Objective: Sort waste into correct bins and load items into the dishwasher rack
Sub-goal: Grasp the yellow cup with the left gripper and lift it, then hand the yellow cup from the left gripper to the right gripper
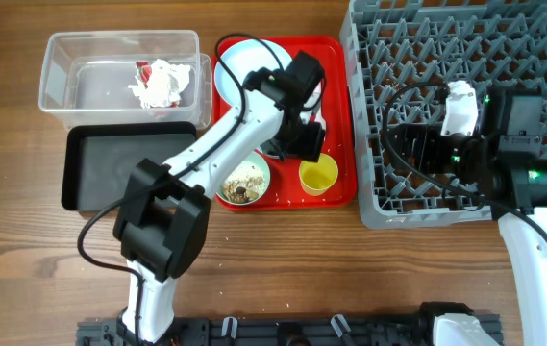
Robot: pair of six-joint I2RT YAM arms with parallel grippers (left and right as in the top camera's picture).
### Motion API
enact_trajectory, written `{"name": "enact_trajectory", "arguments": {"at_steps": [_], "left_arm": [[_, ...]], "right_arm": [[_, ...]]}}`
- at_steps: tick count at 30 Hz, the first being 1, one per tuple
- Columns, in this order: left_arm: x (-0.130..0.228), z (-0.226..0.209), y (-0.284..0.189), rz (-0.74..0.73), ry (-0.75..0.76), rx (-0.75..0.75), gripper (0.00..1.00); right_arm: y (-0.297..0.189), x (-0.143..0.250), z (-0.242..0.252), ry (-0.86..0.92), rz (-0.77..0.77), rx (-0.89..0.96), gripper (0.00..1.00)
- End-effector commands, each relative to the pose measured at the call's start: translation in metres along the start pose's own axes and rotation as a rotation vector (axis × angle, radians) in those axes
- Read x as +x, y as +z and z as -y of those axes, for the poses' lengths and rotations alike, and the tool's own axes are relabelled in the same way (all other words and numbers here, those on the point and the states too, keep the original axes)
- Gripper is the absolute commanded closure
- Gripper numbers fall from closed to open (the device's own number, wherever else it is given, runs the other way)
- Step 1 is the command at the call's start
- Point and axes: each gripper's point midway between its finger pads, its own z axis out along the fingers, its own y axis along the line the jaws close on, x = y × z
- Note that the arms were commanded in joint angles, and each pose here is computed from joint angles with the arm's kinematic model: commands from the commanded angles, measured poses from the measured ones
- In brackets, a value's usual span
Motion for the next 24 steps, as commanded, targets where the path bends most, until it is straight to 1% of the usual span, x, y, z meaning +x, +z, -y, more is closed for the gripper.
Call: {"name": "enact_trajectory", "arguments": {"at_steps": [1, 3, 5, 7, 8, 9, 11, 12, 13, 15, 16, 17, 19, 22, 24], "left_arm": [[0.009, -0.005, 0.012, -0.020, -0.039, -0.015, 0.46], [0.011, -0.007, 0.016, -0.026, -0.041, -0.017, 0.48], [0.012, -0.008, 0.018, -0.026, -0.041, -0.017, 0.61], [0.010, -0.007, 0.019, -0.017, -0.047, -0.014, 0.78], [0.009, -0.007, 0.020, -0.015, -0.052, -0.012, 0.85], [0.009, -0.008, 0.021, -0.014, -0.052, -0.012, 0.96], [0.009, -0.008, 0.020, -0.012, -0.061, -0.010, 0.96], [0.008, -0.004, 0.014, -0.014, -0.089, 0.038, 0.96], [0.005, 0.005, -0.001, -0.019, -0.109, 0.151, 0.96], [-0.004, 0.008, -0.036, -0.008, -0.162, 0.347, 0.96], [-0.011, 0.006, -0.069, 0.012, -0.166, 0.532, 0.96], [-0.016, 0.003, -0.090, 0.021, -0.169, 0.667, 0.96], [-0.022, -0.005, -0.126, 0.049, -0.163, 0.890, 0.96], [-0.025, -0.010, -0.170, 0.093, -0.129, 1.138, 0.96], [-0.022, -0.004, -0.182, 0.097, -0.093, 1.215, 0.96]], "right_arm": [[-0.001, -0.003, 0.002, 0.013, 0.007, 0.012, 0.00], [-0.001, -0.003, 0.002, 0.013, 0.006, 0.012, 0.00], [-0.001, -0.003, 0.002, 0.012, 0.006, 0.012, 0.00], [0.000, -0.003, 0.002, 0.014, 0.005, 0.012, 0.00], [0.000, -0.003, 0.003, 0.014, 0.003, 0.012, 0.00], [0.000, -0.002, 0.003, 0.015, 0.002, 0.012, 0.00], [0.000, -0.002, 0.002, 0.016, 0.003, 0.011, 0.00], [0.000, -0.002, 0.002, 0.032, 0.003, 0.007, 0.00], [0.000, -0.002, 0.000, 0.063, 0.002, -0.002, 0.00], [-0.001, -0.003, -0.020, 0.066, -0.001, -0.121, 0.00], [-0.004, -0.009, -0.042, 0.050, 0.012, -0.253, 0.00], [-0.006, -0.016, -0.058, 0.030, 0.029, -0.355, 0.00], [-0.009, -0.026, -0.081, -0.004, 0.046, -0.523, 0.00], [-0.007, -0.040, -0.107, -0.036, 0.046, -0.752, 0.00], [0.004, -0.046, -0.119, -0.043, 0.034, -0.804, 0.00]]}}
